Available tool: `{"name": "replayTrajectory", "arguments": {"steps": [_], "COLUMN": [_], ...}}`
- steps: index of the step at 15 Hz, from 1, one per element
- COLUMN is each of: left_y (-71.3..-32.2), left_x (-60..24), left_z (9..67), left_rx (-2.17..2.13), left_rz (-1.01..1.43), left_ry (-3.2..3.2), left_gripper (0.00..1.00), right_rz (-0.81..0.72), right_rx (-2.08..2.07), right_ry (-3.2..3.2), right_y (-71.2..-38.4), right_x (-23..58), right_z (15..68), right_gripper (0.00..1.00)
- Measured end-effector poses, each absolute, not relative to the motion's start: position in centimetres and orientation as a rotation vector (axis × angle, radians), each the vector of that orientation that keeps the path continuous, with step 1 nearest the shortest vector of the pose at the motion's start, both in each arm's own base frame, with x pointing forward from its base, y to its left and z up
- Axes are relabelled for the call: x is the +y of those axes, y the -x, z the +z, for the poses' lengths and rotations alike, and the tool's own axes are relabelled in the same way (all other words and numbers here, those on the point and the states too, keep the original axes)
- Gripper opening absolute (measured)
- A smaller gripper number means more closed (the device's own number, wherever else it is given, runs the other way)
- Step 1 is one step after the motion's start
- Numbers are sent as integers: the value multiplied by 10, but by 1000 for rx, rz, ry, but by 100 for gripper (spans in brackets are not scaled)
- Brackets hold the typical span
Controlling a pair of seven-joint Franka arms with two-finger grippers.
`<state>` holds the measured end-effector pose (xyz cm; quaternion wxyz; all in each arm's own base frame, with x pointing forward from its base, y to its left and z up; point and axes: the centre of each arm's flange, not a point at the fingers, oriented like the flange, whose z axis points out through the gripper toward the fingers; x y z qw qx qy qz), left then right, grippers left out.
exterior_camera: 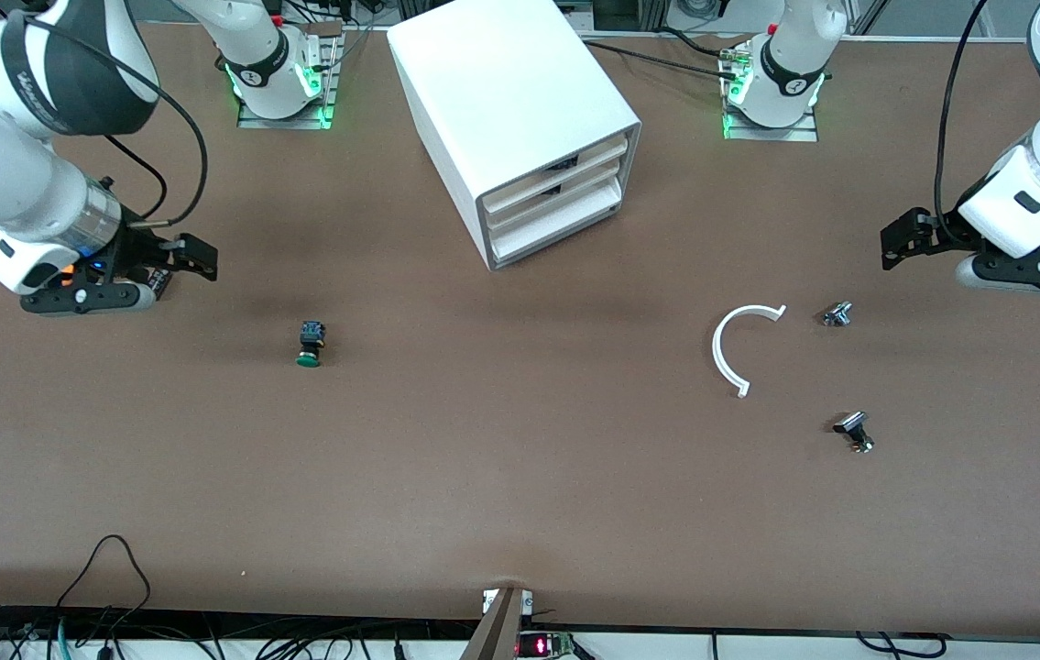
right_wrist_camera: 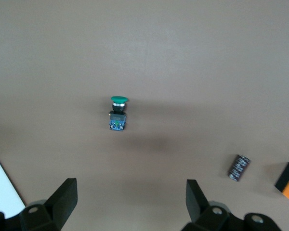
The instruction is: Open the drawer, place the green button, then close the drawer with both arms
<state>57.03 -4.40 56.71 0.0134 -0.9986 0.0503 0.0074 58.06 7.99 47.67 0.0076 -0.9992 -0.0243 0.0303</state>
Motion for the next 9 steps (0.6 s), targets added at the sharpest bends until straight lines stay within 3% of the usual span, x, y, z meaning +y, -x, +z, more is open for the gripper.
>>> {"name": "replayTrajectory", "arguments": {"steps": [5, 9], "left_y": [-552, -560], "left_x": [-109, -149], "left_z": [530, 470], "left_rx": [320, 359], "left_rz": [366, 648], "left_ry": [3167, 3319], "left_gripper": [100, 100], "right_rz": [48, -3], "right_rx": [-39, -32], "right_ry": [3119, 3114], "right_y": [-585, -580], "right_x": [95, 95], "right_z": [418, 351], "right_gripper": [100, 100]}}
